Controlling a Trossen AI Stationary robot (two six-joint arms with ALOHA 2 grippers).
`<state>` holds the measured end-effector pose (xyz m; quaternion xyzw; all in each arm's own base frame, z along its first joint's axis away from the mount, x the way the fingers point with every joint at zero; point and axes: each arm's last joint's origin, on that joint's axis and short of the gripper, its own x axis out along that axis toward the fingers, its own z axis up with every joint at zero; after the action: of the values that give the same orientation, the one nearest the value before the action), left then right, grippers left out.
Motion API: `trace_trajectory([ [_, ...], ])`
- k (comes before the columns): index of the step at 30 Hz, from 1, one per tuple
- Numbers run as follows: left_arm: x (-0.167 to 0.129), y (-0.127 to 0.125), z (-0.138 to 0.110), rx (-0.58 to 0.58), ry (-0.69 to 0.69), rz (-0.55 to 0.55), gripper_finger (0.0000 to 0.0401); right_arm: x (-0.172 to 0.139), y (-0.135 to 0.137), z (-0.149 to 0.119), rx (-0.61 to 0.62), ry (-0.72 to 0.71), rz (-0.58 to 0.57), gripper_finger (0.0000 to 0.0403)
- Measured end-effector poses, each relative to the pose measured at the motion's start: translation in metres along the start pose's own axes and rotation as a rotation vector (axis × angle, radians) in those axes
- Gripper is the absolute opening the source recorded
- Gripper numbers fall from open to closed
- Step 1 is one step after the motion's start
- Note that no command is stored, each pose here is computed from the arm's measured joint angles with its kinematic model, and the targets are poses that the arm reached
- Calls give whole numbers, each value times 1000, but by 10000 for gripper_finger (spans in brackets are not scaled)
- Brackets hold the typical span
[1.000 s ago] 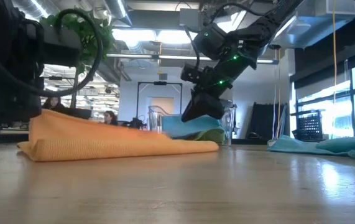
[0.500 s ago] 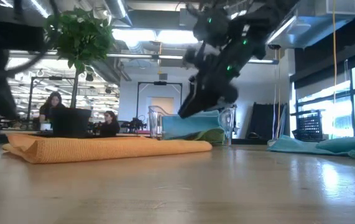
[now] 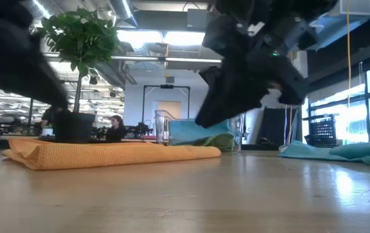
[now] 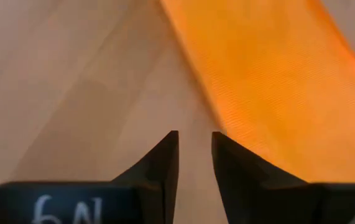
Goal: Fold microfiber towels
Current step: Fold the orange microfiber towel
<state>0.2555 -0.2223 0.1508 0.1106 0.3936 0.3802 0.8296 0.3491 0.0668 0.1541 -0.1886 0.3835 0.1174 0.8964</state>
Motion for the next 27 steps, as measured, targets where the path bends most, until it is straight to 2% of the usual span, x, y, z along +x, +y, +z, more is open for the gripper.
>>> trace_trajectory([
  [2,15,-5,7,30,9,-27,105,0,7,-3,3,15,-3,90],
  [5,39,-7,12,42,111,-53,105,1,14,-8,-3,40,-14,83],
  [8,57,-6,13,7,215,-84,105,1,15,-14,-50,82,-92,79],
  [12,58,-12,14,-43,265,-152,105,2,5,-20,-105,147,-232,75],
  [15,52,-18,12,-65,242,-198,105,2,-8,-25,-100,167,-275,75],
  [21,44,-25,13,-87,239,-259,105,3,-28,-31,3,134,-205,74],
  [27,34,-37,33,-88,182,-394,105,4,-23,-28,20,71,-74,74],
])
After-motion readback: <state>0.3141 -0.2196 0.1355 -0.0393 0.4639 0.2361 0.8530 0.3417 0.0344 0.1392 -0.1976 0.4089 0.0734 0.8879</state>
